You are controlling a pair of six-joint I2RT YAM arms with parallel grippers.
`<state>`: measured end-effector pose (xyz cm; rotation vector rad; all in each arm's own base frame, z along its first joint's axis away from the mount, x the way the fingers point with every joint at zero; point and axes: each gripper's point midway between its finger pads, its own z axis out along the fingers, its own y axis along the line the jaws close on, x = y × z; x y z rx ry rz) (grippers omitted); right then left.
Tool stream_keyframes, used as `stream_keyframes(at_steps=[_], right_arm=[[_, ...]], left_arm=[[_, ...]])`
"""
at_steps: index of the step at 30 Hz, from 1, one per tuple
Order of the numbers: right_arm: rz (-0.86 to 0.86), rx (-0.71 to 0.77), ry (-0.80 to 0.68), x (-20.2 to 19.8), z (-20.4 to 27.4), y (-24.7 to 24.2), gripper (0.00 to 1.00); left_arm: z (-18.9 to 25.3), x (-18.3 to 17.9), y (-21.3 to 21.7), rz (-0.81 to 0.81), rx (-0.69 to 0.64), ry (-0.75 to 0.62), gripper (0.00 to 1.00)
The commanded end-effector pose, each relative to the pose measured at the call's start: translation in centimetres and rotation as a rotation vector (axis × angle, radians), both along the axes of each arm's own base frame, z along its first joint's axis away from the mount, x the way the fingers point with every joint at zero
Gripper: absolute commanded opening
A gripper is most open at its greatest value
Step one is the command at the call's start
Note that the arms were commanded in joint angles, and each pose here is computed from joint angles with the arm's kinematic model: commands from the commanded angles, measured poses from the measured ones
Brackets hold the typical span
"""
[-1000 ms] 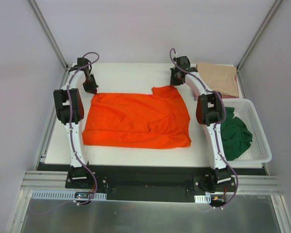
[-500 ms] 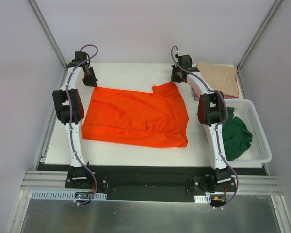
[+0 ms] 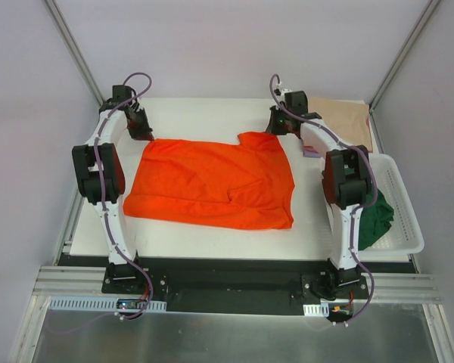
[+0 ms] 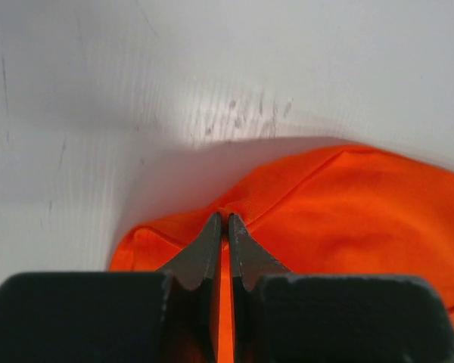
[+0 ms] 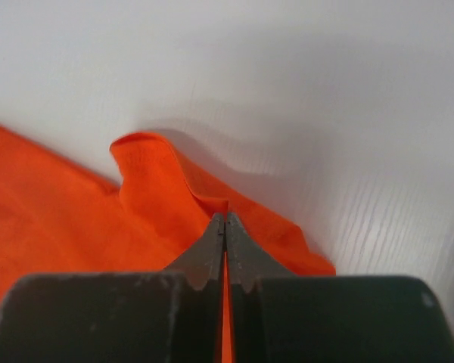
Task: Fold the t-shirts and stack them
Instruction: Grap the side of the flattened tshirt furthest away from the robot with both arms, then fold the other side of the tshirt into a rectangle
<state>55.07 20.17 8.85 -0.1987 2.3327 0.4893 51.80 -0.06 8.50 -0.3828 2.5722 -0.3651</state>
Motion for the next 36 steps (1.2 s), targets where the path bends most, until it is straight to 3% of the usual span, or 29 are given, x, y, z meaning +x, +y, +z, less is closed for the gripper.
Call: stream_keyframes(at_steps=[1, 15, 25, 36], right_arm=[[0.111, 0.027, -0.175, -3.3, 7.8, 1.9, 0.00], [0.126, -0.083, -0.104, -18.4, 7.5, -0.5, 0.00], [0.101, -0.101, -0.064, -23.5, 7.5, -3.0, 0.00], [0.151, -0.088, 0.015, -28.2, 4.9, -3.1, 0.00]], left_arm=[[4.5, -2.0, -1.4, -0.025, -0.047, -0.116, 0.00], [4.3, -11.2, -0.4, 0.088, 0.026, -0.185, 0.00], [4.7, -15.2, 2.2, 0.200, 0.143, -0.239, 0.00], [2.6, -16.7, 3.3, 0.225, 0.192, -0.238, 0.00]])
